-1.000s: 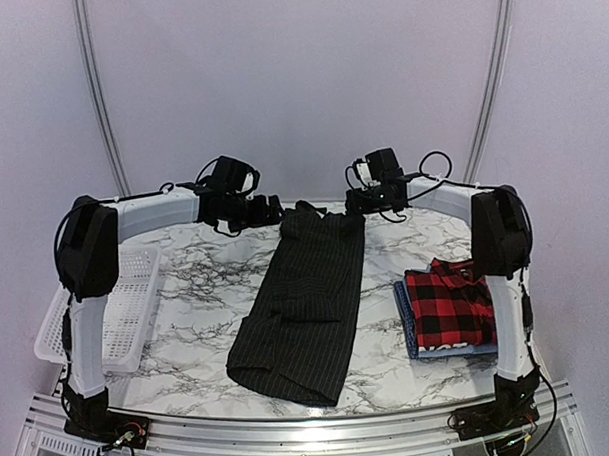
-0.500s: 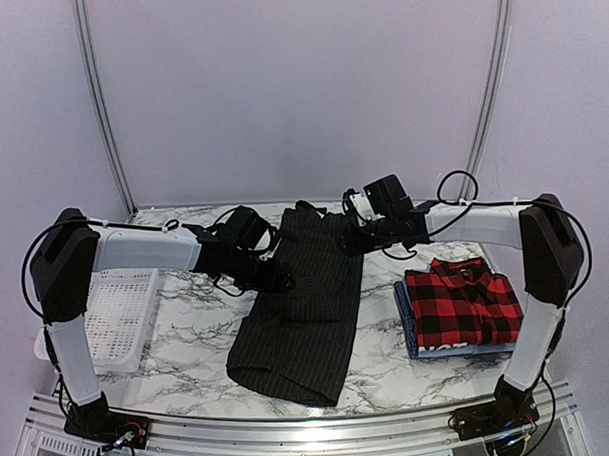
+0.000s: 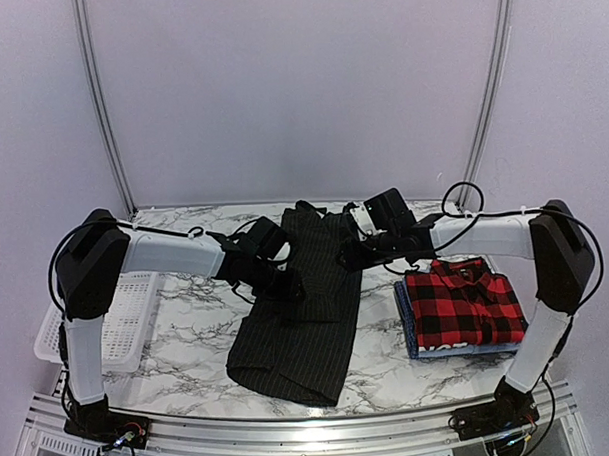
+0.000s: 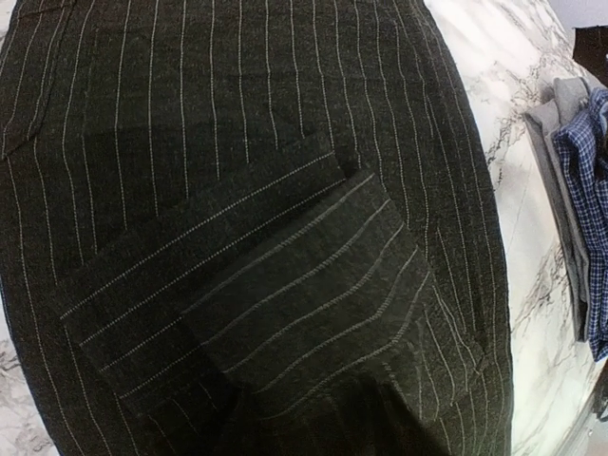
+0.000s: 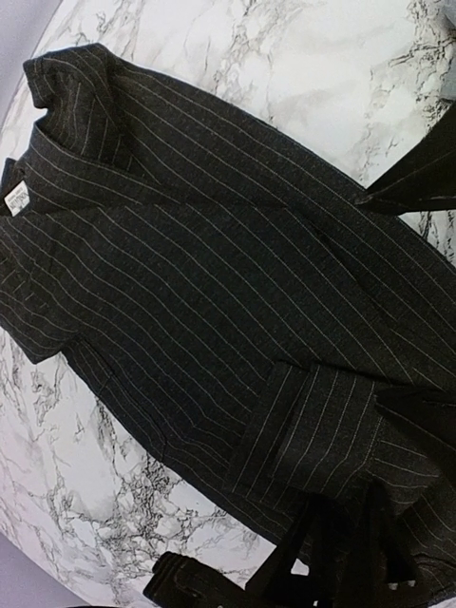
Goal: Fold and stack the long sleeve shirts
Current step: Flatten out the crumpled shirt at the center of the board.
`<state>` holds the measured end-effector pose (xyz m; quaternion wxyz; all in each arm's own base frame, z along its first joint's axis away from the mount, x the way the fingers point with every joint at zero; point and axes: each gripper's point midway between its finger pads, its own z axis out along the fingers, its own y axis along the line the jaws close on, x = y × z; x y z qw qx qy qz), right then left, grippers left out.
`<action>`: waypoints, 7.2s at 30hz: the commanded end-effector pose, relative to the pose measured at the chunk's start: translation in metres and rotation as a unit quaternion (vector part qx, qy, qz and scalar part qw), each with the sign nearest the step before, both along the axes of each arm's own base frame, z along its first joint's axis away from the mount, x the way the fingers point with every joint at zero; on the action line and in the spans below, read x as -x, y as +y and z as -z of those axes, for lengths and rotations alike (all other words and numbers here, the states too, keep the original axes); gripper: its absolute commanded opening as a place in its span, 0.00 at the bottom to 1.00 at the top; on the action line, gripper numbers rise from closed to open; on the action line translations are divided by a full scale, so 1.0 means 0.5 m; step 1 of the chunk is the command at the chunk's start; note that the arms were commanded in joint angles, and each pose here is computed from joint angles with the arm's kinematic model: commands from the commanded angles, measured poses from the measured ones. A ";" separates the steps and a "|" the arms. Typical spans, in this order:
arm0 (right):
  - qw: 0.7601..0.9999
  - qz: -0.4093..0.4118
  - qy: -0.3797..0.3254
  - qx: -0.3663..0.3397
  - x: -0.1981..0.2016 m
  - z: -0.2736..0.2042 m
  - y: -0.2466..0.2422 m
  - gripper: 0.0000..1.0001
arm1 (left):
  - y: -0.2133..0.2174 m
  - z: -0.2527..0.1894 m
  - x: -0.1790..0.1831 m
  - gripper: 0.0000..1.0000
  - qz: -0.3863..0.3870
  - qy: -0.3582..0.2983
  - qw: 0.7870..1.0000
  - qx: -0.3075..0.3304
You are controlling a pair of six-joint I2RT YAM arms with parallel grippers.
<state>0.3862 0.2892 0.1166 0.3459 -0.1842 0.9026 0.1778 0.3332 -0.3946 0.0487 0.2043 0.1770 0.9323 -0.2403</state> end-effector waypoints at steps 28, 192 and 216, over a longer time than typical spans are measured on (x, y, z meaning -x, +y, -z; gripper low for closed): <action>0.997 -0.060 0.037 0.008 0.064 0.062 0.153 0.76 | 0.082 -0.073 0.048 0.00 -0.071 -0.048 0.996 -0.006; 0.988 0.068 -0.097 0.101 -0.197 -0.181 -0.027 0.49 | 0.339 -0.268 -0.298 0.62 -0.218 -0.093 0.970 -0.051; 0.993 -0.067 0.049 0.086 0.269 0.033 0.116 0.43 | 0.164 -0.115 0.194 0.53 -0.038 -0.001 0.997 -0.060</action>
